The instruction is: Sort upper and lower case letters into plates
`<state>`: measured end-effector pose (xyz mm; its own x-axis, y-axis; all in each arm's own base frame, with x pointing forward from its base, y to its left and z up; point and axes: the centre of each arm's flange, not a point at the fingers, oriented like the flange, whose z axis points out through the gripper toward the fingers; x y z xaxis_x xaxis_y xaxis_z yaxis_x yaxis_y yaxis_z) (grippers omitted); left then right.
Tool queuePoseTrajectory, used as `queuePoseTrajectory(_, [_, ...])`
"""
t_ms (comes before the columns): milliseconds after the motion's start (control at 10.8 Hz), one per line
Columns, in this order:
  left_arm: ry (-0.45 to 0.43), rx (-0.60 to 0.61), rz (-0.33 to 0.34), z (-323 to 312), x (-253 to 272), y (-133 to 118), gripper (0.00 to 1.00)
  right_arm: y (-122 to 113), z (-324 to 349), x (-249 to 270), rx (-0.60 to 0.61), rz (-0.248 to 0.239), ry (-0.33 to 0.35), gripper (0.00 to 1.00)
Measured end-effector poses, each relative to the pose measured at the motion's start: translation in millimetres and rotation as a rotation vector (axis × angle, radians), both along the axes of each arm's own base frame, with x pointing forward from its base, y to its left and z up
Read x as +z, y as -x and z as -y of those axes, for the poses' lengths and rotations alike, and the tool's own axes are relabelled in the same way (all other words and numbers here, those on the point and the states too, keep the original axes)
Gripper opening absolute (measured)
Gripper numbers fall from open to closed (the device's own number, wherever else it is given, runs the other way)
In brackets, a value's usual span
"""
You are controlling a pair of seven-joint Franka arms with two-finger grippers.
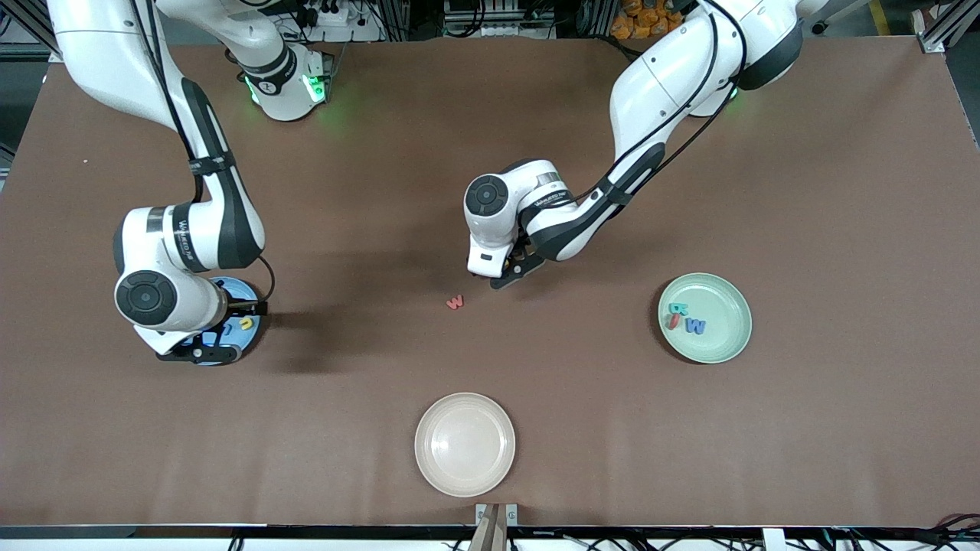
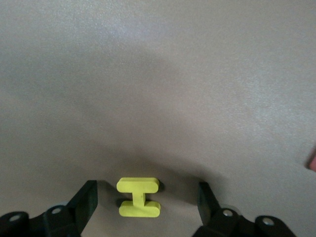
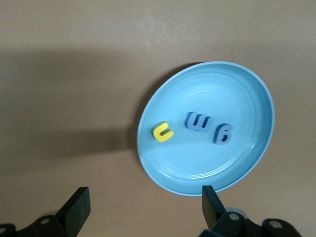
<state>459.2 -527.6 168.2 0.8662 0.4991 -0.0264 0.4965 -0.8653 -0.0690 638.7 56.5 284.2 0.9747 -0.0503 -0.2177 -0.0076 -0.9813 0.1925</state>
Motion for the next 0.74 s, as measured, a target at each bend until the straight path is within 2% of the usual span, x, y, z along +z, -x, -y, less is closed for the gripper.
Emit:
queuePoseTrajectory(92, [0.003,0.001,0.002,0.5,0.6,-0.3,0.88,-0.3,-3.6,-2.6,-0.012,0.003,-0.022,1.00])
queuePoseTrajectory(185, [0.010,0.001,0.006,1.5,2.7,-1.0,0.72,-2.1,-8.1,-6.4,-0.024,0.016,-0.048,1.00])
queuePoseTrajectory(369, [0.015,0.001,0.010,2.6,4.3,-1.1,0.66,-2.8,-28.9,-12.8,-0.029,0.035,-0.072,1.00])
queuePoseTrajectory(461, [0.020,0.001,0.013,3.3,5.6,-1.5,0.59,-2.4,-39.8,-14.7,-0.052,0.046,-0.075,1.00])
queuePoseTrajectory(554, [0.020,0.000,0.014,3.6,5.8,-1.4,0.59,-2.3,-50.3,-15.5,-0.083,0.060,-0.087,1.00])
queuePoseTrajectory(646, [0.023,-0.003,0.020,4.5,7.2,-1.7,0.44,-1.7,-62.9,-16.1,-0.121,0.075,-0.096,1.00])
queuePoseTrajectory(738, [0.021,-0.010,0.027,4.8,7.4,-1.4,0.39,-1.0,-76.3,-18.1,-0.162,0.094,-0.093,1.00])
